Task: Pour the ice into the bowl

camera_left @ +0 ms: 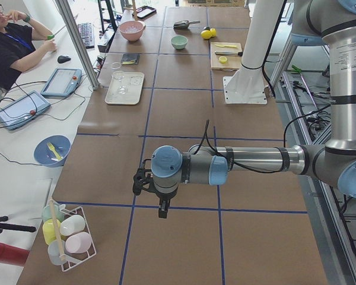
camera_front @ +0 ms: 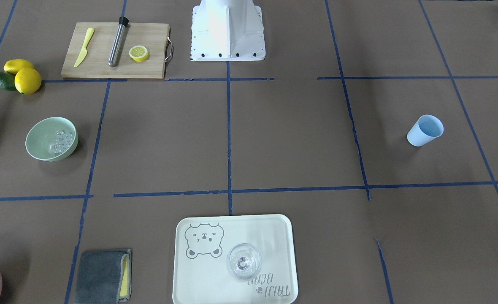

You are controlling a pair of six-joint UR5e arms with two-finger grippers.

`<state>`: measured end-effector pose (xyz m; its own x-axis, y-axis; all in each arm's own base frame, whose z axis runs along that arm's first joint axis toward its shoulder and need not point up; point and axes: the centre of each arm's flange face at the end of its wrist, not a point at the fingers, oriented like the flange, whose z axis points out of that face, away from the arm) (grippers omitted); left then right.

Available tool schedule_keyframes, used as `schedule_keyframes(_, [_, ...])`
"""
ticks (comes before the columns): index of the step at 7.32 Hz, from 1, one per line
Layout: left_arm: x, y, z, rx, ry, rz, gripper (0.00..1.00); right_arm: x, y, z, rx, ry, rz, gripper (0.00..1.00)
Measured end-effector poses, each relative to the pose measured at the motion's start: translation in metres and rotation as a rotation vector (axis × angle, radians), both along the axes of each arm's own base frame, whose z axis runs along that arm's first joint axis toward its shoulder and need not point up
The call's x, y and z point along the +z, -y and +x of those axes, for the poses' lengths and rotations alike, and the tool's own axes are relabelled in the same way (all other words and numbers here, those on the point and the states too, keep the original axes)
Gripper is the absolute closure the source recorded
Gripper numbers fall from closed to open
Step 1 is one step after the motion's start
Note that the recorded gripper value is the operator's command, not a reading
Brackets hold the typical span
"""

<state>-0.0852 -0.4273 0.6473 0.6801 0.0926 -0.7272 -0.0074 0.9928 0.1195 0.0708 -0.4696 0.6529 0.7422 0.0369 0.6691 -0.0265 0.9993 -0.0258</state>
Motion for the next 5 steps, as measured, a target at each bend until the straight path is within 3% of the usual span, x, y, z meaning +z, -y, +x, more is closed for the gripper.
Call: schedule_keyframes(5, [0.001,-0.0003,0.0,0.0,-0.001,-0.005,0.0,0.004,-0.004,-0.0007,-0.003,0.0,-0.007,0.0])
